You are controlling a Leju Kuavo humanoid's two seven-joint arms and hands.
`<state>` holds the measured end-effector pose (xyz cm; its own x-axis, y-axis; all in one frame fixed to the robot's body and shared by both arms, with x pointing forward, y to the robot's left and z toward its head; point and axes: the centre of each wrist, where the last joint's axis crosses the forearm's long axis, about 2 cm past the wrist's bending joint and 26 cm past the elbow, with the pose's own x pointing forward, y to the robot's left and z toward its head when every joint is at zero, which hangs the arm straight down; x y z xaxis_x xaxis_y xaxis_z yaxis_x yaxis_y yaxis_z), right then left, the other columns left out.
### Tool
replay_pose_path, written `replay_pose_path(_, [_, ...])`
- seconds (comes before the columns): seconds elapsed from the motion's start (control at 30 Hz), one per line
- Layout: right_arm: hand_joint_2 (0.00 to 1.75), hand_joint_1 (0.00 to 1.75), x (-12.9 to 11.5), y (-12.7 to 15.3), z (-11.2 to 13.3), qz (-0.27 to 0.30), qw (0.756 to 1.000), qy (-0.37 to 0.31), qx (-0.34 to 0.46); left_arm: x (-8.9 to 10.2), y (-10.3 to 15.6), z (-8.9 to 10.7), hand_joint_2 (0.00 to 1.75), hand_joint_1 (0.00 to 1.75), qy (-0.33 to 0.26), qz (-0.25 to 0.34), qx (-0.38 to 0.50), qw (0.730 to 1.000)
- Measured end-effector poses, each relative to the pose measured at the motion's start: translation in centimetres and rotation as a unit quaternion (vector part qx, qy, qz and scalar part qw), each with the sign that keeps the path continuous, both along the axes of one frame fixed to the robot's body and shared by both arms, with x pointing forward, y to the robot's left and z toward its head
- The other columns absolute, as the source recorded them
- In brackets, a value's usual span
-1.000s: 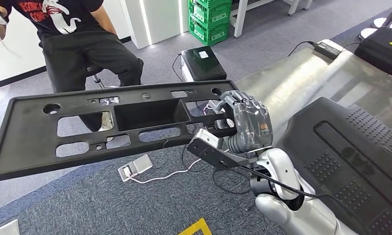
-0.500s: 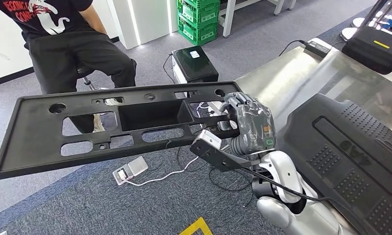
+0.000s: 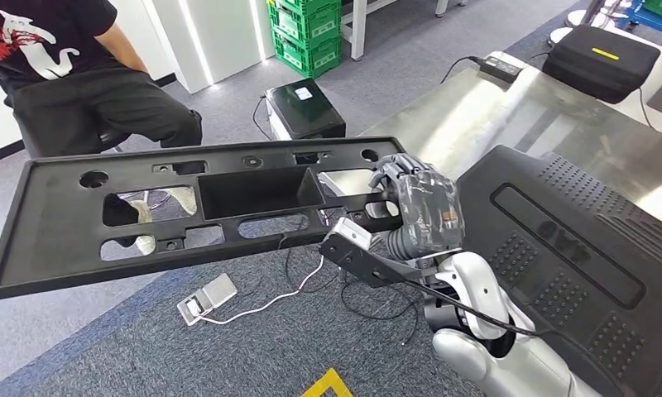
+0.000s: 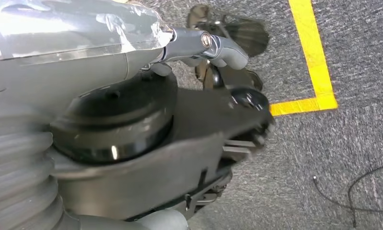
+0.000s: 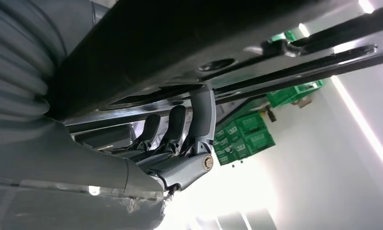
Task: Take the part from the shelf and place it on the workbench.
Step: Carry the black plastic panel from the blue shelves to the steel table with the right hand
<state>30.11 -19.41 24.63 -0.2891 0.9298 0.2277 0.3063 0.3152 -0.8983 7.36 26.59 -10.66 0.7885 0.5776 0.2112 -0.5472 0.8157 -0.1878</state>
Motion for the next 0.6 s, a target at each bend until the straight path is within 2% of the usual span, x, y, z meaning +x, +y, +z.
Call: replay_pose_path(0.6, [1.75, 1.75, 0.07, -0.06, -0.02, -0.006, 1.0, 0.003, -0.002, 0.13, 0.1, 0.02, 1.75, 0.0, -0.001, -0.004, 0.001, 1.0])
